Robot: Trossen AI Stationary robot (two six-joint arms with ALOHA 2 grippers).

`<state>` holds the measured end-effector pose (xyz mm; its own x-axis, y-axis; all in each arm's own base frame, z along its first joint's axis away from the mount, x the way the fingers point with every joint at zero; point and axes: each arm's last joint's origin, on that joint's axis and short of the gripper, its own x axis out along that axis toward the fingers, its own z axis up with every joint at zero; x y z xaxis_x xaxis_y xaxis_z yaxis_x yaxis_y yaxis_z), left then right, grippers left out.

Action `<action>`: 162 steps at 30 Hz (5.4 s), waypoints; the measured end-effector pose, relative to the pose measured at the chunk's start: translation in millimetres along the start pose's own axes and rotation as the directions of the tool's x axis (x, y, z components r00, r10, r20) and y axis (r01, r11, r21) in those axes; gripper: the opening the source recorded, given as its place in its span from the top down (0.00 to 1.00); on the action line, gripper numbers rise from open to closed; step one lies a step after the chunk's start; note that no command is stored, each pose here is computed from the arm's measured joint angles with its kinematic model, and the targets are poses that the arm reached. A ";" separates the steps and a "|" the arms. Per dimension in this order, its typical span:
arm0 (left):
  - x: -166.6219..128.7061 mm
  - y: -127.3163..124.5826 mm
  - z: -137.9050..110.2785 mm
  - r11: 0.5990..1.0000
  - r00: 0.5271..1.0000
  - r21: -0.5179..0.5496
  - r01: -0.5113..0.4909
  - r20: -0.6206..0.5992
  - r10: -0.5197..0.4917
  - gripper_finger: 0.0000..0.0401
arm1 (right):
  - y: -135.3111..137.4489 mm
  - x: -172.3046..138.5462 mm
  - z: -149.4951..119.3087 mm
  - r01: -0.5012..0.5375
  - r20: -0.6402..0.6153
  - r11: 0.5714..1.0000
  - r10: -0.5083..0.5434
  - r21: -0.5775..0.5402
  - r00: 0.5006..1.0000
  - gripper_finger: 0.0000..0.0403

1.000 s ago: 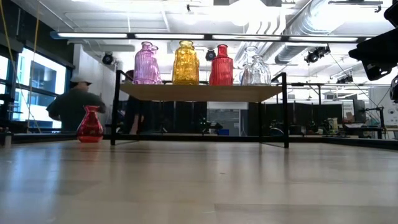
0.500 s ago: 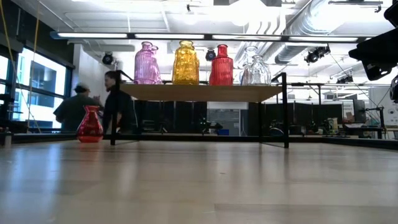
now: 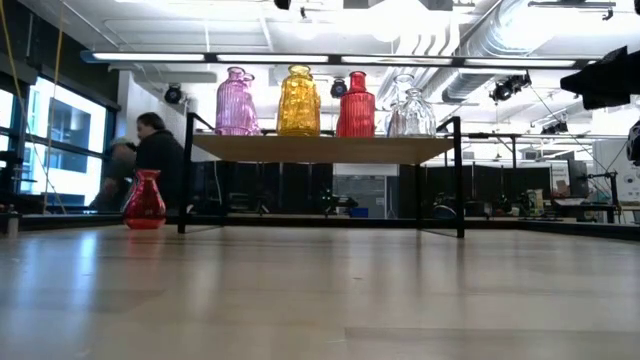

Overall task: Sort vases onto shelf
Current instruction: Put the pink vase on the shelf aligned with the other pink vases

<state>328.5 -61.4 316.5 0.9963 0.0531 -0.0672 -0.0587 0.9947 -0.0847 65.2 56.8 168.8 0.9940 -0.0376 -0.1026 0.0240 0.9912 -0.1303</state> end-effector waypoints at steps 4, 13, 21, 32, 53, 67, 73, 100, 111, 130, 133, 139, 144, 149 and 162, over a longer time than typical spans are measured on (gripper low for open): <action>0.0 1.1 0.2 0.999 0.999 -0.037 -0.038 0.005 0.038 0.27 | -0.1 0.0 3.1 0.004 0.019 1.000 -0.004 -0.011 1.000 0.83; -0.4 0.4 0.3 0.985 0.998 -0.161 -0.059 0.009 0.061 0.27 | -9.9 -6.9 45.8 -0.095 0.280 0.846 -0.066 0.525 0.958 0.83; -0.5 0.0 2.1 0.980 0.998 -0.190 -0.053 0.027 0.059 0.27 | -18.2 -11.5 58.3 -0.087 0.353 0.848 -0.122 0.523 0.928 0.83; -0.5 0.5 2.0 0.974 0.997 -0.215 -0.069 0.027 0.076 0.27 | -15.9 -11.9 60.1 -0.199 0.413 0.834 -0.037 0.514 0.910 0.80; -0.6 0.7 2.4 0.973 0.996 -0.217 -0.074 0.031 0.083 0.27 | 2.6 -4.6 148.6 -0.284 0.353 0.789 0.092 0.544 0.931 0.56; -10.1 -22.6 1.3 0.989 1.000 -0.147 0.003 0.012 -0.001 0.27 | 32.4 12.6 159.3 0.108 -0.300 0.654 0.188 0.749 0.935 0.64; -11.5 -25.1 -8.7 0.993 0.996 -0.118 -0.009 -0.084 -0.001 0.27 | 59.3 32.8 139.3 0.290 -0.516 0.570 0.285 0.769 0.808 0.66; -18.0 -44.0 -11.9 0.989 0.985 -0.076 0.123 -0.109 -0.131 0.27 | 104.1 84.9 95.0 0.670 -0.757 0.370 0.438 0.644 0.485 0.66; -18.3 -43.6 -15.5 0.992 0.983 -0.064 0.105 -0.142 -0.113 0.27 | 109.4 99.3 76.5 0.706 -0.821 0.434 0.405 0.560 0.402 0.66; -18.4 -43.1 -17.0 0.993 0.982 -0.058 0.101 -0.158 -0.109 0.27 | 102.4 115.2 70.6 0.714 -0.829 0.434 0.386 0.550 0.404 0.97; -18.1 -41.9 -17.5 0.994 0.981 -0.057 0.096 -0.163 -0.104 0.27 | 100.7 118.3 71.1 0.700 -0.821 0.443 0.408 0.560 0.399 0.96; -17.0 -38.3 -18.8 0.994 0.980 -0.071 0.080 -0.179 -0.092 0.27 | 92.7 131.4 98.2 0.622 -0.786 0.484 0.434 0.615 0.439 0.98; -16.9 -38.3 -18.6 0.994 0.980 -0.071 0.082 -0.178 -0.093 0.27 | 71.7 146.6 142.2 0.509 -0.754 0.560 0.423 0.653 0.503 0.99; -15.6 -38.7 -19.4 0.991 0.980 -0.112 0.076 -0.174 -0.095 0.27 | 38.0 156.3 188.4 0.418 -0.723 0.622 0.386 0.663 0.572 0.99; 8.0 -38.6 -36.3 0.972 0.985 -0.223 0.071 -0.136 -0.103 0.27 | 0.4 199.0 224.3 0.239 -0.658 0.677 0.468 0.696 0.591 0.99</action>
<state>336.5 -102.5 283.2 0.9793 -0.0624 -0.1924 -0.0001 0.9511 -0.3089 286.9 78.2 369.5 0.5281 0.3577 -0.7701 0.3281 0.7505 0.5736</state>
